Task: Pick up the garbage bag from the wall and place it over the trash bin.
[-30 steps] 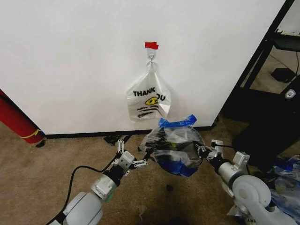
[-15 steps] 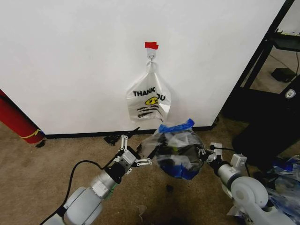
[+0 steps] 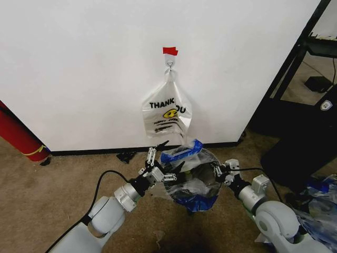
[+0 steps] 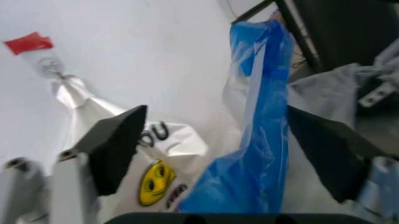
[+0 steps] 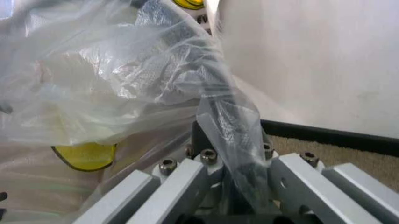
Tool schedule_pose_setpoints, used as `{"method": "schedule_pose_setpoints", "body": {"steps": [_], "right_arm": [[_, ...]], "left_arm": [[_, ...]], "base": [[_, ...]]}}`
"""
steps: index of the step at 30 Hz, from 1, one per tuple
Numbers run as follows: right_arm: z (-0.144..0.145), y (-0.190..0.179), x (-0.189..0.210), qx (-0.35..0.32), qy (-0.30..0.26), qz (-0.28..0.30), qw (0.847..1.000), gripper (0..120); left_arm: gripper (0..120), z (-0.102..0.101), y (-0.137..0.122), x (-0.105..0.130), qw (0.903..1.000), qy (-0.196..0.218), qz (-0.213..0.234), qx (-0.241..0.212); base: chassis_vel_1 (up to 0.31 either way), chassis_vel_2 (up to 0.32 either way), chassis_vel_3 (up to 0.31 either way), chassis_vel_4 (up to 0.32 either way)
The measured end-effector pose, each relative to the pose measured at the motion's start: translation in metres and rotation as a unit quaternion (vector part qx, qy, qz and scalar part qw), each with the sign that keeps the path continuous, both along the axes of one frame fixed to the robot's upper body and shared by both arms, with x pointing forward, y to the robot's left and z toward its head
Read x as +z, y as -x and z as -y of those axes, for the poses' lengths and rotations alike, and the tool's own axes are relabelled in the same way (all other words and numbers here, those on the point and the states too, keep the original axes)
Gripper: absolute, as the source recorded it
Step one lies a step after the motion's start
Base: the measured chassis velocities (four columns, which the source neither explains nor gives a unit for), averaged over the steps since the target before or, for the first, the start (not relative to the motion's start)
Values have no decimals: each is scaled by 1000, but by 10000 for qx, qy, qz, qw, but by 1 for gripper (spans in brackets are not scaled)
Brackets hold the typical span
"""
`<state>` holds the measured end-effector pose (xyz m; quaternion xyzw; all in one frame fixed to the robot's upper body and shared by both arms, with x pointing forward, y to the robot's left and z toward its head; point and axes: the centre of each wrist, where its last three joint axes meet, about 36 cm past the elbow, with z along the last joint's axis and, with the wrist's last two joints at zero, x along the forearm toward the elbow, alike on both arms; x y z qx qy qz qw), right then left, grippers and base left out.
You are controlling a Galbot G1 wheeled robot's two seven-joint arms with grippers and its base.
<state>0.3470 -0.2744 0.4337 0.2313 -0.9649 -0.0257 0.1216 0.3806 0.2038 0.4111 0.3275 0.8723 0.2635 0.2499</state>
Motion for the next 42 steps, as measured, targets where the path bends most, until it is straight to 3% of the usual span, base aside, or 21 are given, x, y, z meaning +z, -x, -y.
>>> {"method": "schedule_pose_setpoints", "body": {"steps": [23,33,42], "right_arm": [[0,3,-2,-10,31,-37,10000,0],[2,3,-1,159,102,69,9998,0],[39,-15,-22,1219,75,944,9880,0]], "left_arm": [[0,2,9,9,9997,211,-67,39],[0,-1,10,8,9994,261,-235,71],[0,-14,-14,12,9970,302,-603,382]], "base": [[0,0,0,0],[0,0,0,0],[0,0,0,0]]}}
